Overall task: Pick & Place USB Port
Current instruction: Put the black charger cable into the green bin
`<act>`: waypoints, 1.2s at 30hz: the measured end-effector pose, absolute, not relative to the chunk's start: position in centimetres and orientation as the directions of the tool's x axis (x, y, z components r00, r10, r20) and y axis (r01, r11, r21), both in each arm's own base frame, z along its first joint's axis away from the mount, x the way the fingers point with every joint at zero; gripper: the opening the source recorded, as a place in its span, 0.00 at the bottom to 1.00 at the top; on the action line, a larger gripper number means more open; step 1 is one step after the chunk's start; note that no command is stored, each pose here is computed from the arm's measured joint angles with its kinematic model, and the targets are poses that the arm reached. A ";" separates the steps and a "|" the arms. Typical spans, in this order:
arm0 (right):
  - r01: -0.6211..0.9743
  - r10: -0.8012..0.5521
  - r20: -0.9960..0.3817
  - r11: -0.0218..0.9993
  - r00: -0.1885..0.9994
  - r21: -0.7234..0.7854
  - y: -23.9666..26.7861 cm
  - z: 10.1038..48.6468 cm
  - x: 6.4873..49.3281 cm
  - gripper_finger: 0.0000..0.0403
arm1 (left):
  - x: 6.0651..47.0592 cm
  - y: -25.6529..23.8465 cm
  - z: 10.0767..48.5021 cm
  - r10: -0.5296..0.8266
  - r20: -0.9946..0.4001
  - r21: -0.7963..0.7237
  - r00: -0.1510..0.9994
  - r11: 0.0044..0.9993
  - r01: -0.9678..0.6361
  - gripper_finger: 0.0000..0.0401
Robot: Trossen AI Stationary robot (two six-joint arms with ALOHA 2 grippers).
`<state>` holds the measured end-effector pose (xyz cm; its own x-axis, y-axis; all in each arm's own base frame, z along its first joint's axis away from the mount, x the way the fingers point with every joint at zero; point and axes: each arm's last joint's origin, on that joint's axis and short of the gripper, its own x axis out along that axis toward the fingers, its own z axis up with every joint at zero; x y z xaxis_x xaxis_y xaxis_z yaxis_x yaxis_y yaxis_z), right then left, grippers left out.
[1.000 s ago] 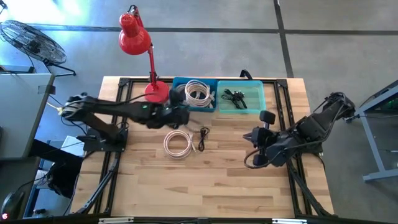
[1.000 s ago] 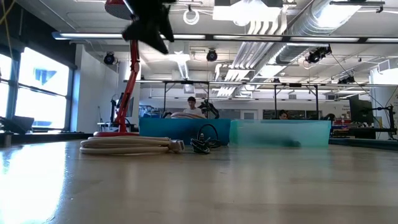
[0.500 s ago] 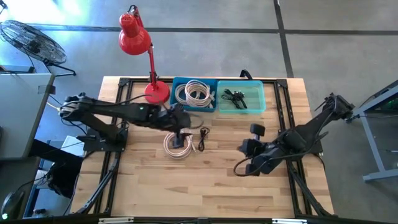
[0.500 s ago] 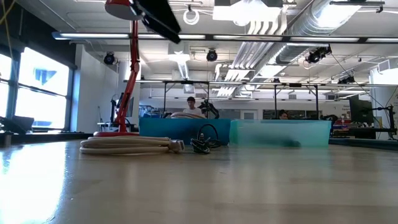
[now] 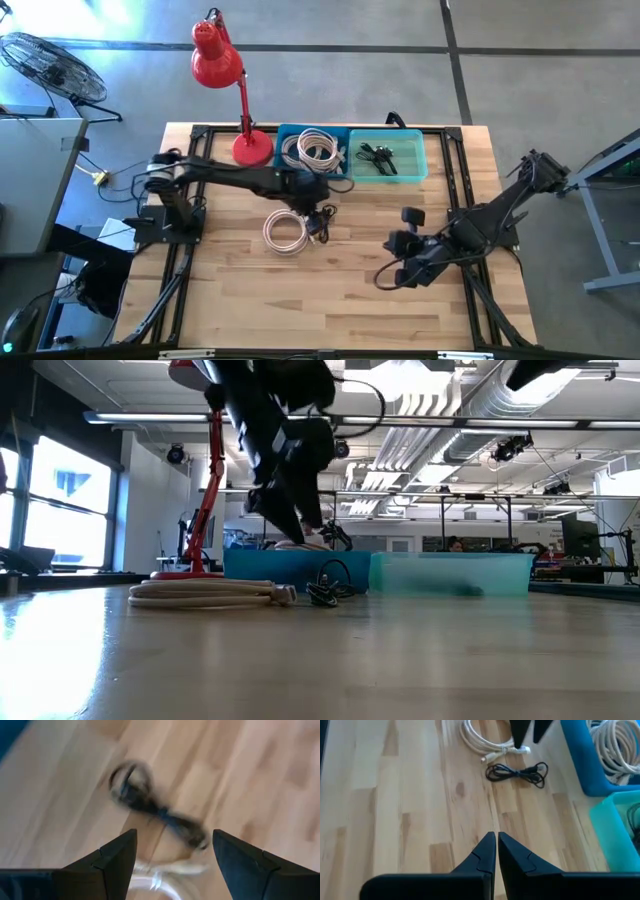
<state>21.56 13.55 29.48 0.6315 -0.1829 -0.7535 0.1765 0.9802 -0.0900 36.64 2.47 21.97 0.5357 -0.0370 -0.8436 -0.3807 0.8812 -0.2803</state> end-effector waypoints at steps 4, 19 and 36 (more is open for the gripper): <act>0.149 -0.174 -0.759 0.984 0.627 -0.102 14.1 29.1 21.1 0.03 | 37.5 3.1 19.5 -0.031 -0.872 -0.283 0.489 0.846 -0.452 0.64; 0.091 -0.132 -0.727 0.991 0.673 -0.096 16.7 29.1 19.1 0.03 | 40.1 3.6 16.3 0.058 -0.824 -0.293 0.563 0.807 -0.512 0.64; 0.068 -0.115 -0.676 0.993 0.728 -0.095 18.7 29.3 17.2 0.03 | 40.7 3.9 12.7 0.100 -0.863 -0.152 0.496 0.883 -0.443 0.11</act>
